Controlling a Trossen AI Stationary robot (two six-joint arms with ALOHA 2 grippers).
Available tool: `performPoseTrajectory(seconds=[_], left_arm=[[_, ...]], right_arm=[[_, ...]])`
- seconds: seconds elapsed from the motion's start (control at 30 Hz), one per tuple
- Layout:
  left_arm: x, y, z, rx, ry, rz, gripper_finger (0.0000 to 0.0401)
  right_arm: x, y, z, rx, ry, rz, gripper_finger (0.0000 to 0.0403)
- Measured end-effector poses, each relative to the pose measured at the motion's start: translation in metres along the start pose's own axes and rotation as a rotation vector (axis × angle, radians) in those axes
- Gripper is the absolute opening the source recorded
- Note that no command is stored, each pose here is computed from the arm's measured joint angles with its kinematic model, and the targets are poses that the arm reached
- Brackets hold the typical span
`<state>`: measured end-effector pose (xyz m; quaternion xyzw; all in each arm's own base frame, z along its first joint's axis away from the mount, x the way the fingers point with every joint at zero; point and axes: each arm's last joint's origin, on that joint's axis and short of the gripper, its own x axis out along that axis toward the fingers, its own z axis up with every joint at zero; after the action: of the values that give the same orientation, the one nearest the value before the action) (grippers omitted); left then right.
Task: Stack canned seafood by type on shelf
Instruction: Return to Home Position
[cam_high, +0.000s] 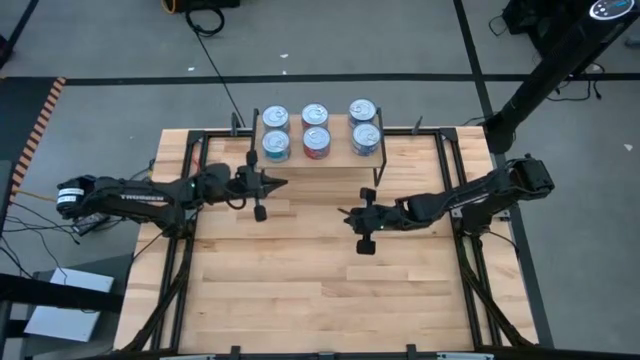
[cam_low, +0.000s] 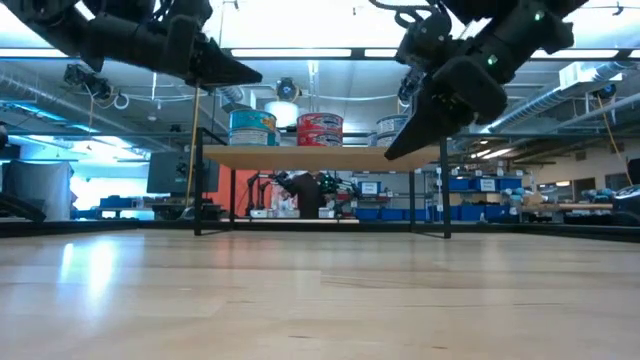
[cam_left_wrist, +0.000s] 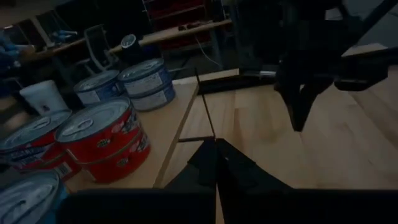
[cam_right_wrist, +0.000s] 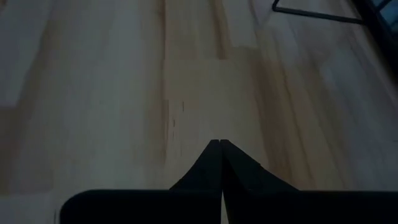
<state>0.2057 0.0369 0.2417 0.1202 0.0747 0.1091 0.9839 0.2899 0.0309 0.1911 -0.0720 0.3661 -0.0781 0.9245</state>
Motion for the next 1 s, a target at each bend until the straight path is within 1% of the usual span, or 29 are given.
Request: performPoseTrajectory(seconds=[0.17,0.33,0.6,0.77,0.83,0.93,1.0], left_arm=[[-0.001,-0.002,-0.006,-0.018,0.004,-0.022,0.0002],[-0.001,-0.002,-0.006,-0.020,0.002,-0.022,0.0002],[-0.001,-0.001,-0.003,-0.022,-0.020,-0.017,0.0007],[-0.001,-0.001,-0.002,-0.024,-0.039,-0.019,0.0008],[-0.002,-0.002,-0.002,-0.030,-0.076,-0.025,0.0008],[-0.004,-0.003,-0.007,-0.055,-0.136,-0.022,0.0008],[-0.006,-0.005,-0.015,-0.059,-0.148,-0.021,0.0005]], right_arm=[[0.000,-0.008,-0.010,0.007,-0.063,0.031,0.0006],[-0.019,-0.018,-0.021,0.002,-0.197,0.042,0.0006],[-0.051,-0.037,-0.065,0.062,-0.390,0.092,0.0004],[-0.067,-0.045,-0.088,0.109,-0.465,0.070,0.0003],[-0.073,-0.047,-0.096,0.130,-0.492,0.061,0.0003],[-0.079,-0.049,-0.105,0.150,-0.532,0.047,0.0003],[-0.082,-0.049,-0.111,0.153,-0.554,0.043,0.0003]])
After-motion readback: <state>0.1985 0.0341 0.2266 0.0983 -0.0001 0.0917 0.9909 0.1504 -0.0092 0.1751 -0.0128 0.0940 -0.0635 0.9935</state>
